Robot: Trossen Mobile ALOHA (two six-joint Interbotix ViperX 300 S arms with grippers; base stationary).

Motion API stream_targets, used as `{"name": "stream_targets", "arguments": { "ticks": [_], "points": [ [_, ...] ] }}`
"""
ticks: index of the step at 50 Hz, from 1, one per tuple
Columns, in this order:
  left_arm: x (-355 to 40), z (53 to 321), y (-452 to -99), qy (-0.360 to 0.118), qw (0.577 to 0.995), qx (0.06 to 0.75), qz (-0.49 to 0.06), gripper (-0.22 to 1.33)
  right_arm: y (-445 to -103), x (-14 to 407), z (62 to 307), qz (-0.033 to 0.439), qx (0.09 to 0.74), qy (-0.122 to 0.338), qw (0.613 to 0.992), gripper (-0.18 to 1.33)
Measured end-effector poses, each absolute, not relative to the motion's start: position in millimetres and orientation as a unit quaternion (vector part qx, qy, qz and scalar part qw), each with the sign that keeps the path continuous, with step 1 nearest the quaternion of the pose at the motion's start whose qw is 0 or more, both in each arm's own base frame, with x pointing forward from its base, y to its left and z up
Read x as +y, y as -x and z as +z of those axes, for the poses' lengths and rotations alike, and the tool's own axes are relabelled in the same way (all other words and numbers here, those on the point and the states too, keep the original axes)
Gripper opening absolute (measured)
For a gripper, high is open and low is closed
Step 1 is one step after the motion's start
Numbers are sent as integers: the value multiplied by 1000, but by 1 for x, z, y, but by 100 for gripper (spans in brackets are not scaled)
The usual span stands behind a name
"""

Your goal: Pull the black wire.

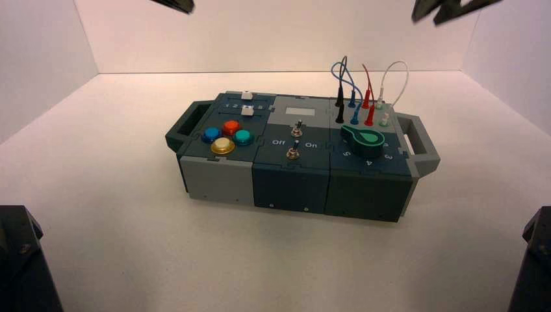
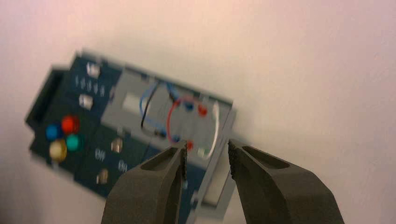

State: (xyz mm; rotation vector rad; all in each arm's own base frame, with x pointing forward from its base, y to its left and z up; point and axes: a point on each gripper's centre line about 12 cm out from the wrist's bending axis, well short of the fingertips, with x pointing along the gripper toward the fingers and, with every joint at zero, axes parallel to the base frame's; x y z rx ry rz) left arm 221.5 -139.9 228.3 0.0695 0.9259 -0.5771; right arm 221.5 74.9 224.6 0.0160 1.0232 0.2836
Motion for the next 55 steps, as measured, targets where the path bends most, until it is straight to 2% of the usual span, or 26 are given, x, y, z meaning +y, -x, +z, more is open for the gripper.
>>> {"name": "stream_targets", "arguments": {
  "ticks": [7,21,34,45,55],
  "points": [
    [-152,221,-222,-7,830,480,-285,-16,-218,89,215,163,520,21,838,96],
    [-169,213,-215,-25,802,509,-311,-16,-209,125,216,224,524,61,819,99],
    [-173,212,-209,-43,777,536,-327,-16,-201,125,213,229,544,68,805,99],
    [-172,211,-208,-48,773,540,-329,-16,-187,136,205,253,556,90,787,99],
    [-173,211,-208,-48,773,540,-330,-16,-186,136,196,249,564,92,782,97]
  ]
}}
